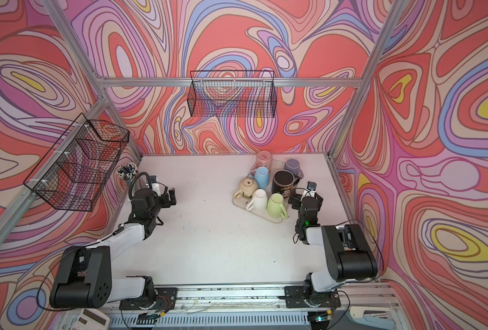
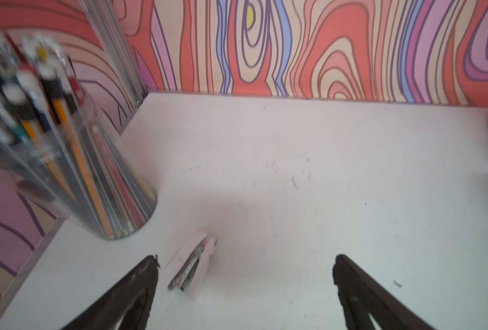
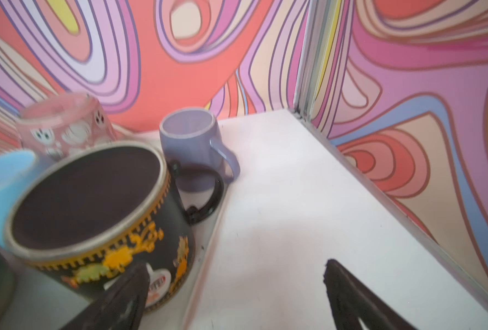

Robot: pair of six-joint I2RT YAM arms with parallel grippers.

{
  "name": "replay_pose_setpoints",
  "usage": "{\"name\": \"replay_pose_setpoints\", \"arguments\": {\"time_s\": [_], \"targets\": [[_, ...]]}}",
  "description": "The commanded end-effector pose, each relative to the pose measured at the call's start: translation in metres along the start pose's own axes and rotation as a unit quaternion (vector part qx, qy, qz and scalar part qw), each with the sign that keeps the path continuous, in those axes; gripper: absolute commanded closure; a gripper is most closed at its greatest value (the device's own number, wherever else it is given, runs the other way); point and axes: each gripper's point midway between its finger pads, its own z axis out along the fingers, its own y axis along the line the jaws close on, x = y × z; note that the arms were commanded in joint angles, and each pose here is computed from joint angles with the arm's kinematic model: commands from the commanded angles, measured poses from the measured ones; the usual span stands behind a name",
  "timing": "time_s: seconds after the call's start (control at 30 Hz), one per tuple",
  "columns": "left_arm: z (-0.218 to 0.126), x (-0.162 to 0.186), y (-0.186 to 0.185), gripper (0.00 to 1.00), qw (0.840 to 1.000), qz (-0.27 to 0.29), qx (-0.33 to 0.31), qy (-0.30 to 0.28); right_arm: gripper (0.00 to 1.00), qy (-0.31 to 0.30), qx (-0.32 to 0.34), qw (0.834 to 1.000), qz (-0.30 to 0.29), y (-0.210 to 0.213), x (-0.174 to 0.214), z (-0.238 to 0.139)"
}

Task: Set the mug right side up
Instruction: 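Move left gripper to the tray's near edge while right gripper approaches black mug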

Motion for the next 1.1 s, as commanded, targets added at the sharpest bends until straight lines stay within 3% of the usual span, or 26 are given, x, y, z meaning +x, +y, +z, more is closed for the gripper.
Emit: {"name": "replay_pose_setpoints", "arguments": {"time_s": [0.0,0.17,0.37,0.53,0.77,1.07], "targets": [[-0.012,-0.009,-0.014,0.12,0.995,-0.060,0.030,0.075,0.03,0.060,-0.026,0.997,0.043,0.011,-0.004,-0.006],[-0.034,-0.034,-0.048,0.21,0.982,-0.131,0.093,0.103,0.07,0.124,-0.056,0.988,0.078,0.027,-0.028,-0.021],[-0.064,-0.044,-0.099,0.26,0.981,-0.105,0.134,0.095,0.11,0.185,-0.095,0.972,0.105,0.046,-0.041,-0.038],[-0.069,-0.036,-0.128,0.32,0.974,-0.106,0.163,0.114,0.17,0.205,-0.108,0.959,0.161,0.051,-0.033,-0.053],[-0.041,-0.021,-0.165,0.45,0.957,-0.086,0.210,0.181,0.31,0.246,-0.111,0.931,0.244,0.038,-0.007,-0.045],[0.024,-0.002,-0.219,0.57,0.924,-0.053,0.266,0.270,0.48,0.279,-0.101,0.894,0.335,0.007,0.033,-0.012]]}}
